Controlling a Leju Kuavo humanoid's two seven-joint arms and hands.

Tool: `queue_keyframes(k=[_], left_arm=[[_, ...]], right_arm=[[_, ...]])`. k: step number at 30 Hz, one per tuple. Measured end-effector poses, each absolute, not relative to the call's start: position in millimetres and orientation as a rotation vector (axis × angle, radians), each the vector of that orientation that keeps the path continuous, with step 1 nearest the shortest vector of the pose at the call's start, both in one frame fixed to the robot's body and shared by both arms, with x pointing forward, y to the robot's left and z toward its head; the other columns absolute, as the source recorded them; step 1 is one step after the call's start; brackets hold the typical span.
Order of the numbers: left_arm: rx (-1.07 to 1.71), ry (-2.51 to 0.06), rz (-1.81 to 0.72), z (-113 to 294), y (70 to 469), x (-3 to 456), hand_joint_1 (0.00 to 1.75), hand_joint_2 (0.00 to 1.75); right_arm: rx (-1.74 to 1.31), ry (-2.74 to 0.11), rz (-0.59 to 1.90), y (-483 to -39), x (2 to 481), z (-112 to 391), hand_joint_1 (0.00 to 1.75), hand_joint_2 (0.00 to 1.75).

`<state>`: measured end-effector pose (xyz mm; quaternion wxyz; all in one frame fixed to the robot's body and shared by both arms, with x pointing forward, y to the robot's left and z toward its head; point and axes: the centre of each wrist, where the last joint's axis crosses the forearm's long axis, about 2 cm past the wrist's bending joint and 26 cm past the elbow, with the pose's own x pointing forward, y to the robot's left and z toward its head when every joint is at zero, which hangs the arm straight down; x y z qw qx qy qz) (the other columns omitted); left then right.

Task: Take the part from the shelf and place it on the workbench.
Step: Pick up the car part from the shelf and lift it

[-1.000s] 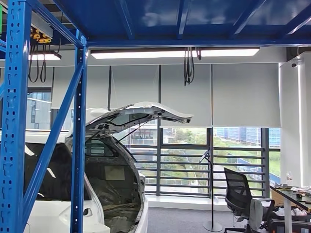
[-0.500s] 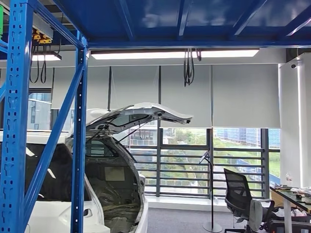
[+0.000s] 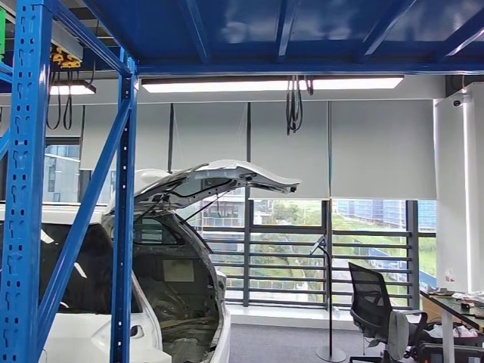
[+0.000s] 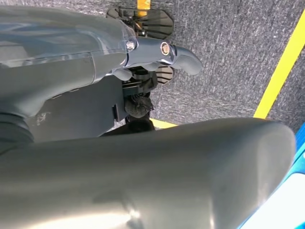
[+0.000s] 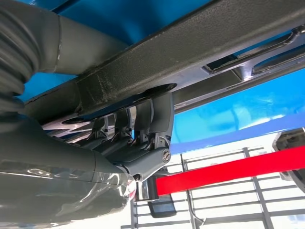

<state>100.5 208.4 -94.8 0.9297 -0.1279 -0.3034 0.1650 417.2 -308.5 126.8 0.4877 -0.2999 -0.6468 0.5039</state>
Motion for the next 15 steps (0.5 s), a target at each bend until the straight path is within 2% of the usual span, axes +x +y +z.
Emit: queue_keyframes(k=[15], left_arm=[[-0.244,-0.612,0.337,-94.8,208.5,100.9,0.00,1.75]], right_arm=[[-0.732,-1.576,1.232,-309.0,416.6,126.3,1.75,1.75]])
